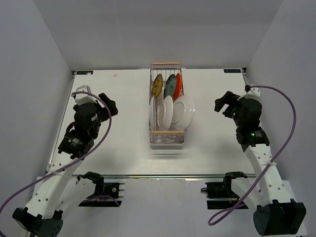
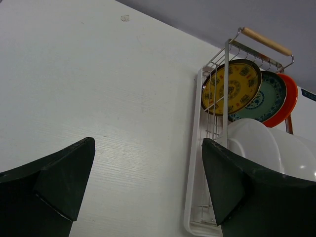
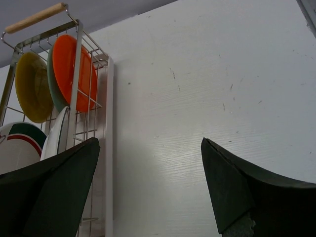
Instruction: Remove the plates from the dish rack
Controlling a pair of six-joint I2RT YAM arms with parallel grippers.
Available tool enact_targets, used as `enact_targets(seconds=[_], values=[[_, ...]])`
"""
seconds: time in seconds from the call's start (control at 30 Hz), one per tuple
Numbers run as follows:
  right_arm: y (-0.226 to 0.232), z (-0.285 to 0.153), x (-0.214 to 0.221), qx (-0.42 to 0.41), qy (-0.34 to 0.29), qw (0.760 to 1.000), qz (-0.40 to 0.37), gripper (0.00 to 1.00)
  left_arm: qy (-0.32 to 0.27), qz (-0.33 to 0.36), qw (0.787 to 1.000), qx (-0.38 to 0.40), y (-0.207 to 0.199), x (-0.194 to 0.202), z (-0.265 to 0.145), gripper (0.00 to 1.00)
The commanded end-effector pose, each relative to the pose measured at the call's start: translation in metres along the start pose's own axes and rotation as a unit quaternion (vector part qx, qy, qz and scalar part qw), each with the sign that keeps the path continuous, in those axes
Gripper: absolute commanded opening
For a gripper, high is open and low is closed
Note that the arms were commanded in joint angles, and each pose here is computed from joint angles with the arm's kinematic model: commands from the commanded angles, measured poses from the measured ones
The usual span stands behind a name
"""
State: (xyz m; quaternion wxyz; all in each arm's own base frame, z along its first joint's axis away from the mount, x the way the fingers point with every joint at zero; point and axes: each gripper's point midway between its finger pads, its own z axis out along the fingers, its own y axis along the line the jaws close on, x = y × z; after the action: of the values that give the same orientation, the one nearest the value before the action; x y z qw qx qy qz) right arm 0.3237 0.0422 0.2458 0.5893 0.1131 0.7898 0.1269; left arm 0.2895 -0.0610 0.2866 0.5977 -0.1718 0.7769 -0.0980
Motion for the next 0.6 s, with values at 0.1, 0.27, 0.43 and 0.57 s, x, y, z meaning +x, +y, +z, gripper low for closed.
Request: enact_targets(seconds=[0.1, 0.27, 0.43, 0.57], values=[[0.013, 0.0, -0.013, -0.03, -0.008, 0.999, -0.024, 0.89, -0.003, 0.002, 1.0, 0.006, -0.005, -0.008, -0.001, 0.98], [0.008, 0.005, 0.0, -0.025, 0.015, 0.999, -0.026, 0.89, 0.023, 0.026, 0.997, 0.069, -0.031, 0.001, 0.008, 0.98], [0.0, 0.012, 0.0, 0.011, 0.048, 0.999, -0.024, 0.89, 0.111, 0.051, 0.978, 0.168, -0.088, 0.022, 0.032, 0.98], [-0.003, 0.016, 0.007, 0.019, 0.067, 0.997, -0.026, 0.89, 0.164, 0.066, 0.968, 0.178, -0.109, 0.037, 0.055, 0.98]])
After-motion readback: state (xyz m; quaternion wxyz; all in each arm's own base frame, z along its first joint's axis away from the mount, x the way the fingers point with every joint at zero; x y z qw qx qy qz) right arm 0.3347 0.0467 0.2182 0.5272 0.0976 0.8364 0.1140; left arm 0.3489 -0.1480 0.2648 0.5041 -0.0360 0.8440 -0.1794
